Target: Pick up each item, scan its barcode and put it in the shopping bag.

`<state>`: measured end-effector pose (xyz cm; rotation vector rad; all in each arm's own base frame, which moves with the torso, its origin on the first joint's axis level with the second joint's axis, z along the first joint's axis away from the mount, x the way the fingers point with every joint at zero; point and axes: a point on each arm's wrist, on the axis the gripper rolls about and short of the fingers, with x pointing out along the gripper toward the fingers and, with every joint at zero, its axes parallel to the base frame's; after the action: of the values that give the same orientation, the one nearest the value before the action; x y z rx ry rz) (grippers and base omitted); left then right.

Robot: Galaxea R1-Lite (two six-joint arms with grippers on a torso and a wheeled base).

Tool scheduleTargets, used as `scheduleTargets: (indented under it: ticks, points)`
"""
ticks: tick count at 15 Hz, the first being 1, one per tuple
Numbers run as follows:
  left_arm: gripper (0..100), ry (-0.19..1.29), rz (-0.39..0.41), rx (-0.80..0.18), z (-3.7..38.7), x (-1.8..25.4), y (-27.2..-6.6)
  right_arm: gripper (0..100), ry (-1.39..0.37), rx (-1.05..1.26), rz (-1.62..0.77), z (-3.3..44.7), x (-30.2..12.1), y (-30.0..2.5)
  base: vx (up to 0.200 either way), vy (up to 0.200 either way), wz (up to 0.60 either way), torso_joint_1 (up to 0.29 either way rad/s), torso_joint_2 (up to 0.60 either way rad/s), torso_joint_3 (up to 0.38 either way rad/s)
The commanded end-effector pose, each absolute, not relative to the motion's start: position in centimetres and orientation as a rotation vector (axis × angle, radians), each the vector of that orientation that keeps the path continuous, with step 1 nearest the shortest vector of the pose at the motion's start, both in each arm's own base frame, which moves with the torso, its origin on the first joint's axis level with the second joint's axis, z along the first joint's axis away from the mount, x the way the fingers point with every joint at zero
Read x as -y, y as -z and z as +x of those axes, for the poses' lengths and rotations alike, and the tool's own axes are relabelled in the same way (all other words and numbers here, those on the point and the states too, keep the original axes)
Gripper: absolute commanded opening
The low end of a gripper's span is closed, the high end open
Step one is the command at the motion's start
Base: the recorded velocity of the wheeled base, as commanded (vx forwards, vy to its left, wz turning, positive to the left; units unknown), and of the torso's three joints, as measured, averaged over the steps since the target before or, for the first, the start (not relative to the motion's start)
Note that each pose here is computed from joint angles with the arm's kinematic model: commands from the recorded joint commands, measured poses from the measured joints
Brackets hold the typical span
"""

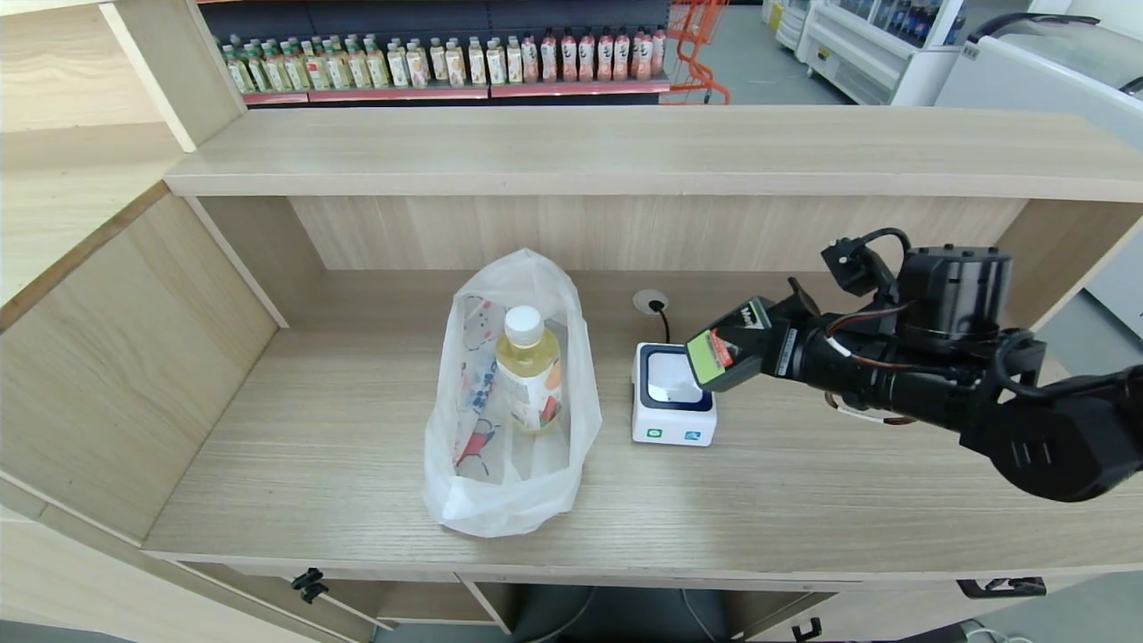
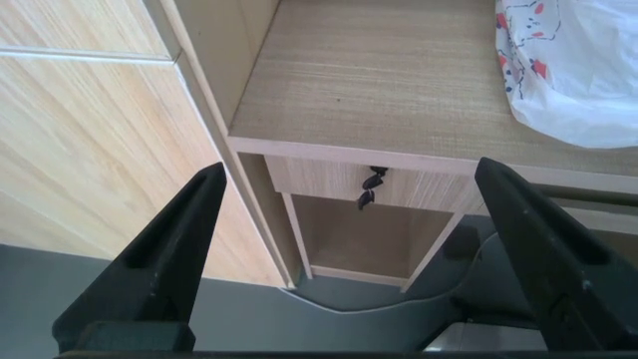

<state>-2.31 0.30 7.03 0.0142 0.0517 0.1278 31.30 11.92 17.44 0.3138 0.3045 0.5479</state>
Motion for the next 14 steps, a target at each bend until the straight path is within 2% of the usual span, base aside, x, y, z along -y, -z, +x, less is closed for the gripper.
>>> scheduleTargets:
  ticks: [1,4,9,14]
  points:
    - [100,-0.129,0.014,-0.051,-2.3,-0.3,-7.0,0,-0.543,-0.348,0.308,32.8,-12.5,-15.7,0.0,0.0,0.0,0.0,0.0,0.0]
    - [100,-0.129,0.016,-0.051,-2.3,-0.3,-7.0,0,-0.512,-0.361,0.304,34.1,-13.0,-14.5,0.0,0.0,0.0,0.0,0.0,0.0]
    - [100,-0.129,0.016,-0.051,-2.3,-0.3,-7.0,0,-0.573,-0.336,0.313,34.6,-15.2,-15.0,0.0,0.0,0.0,0.0,0.0,0.0]
    - [100,-0.129,0.016,-0.051,-2.3,-0.3,-7.0,0,-0.606,-0.347,0.301,35.0,-17.1,-13.3,0.0,0.0,0.0,0.0,0.0,0.0]
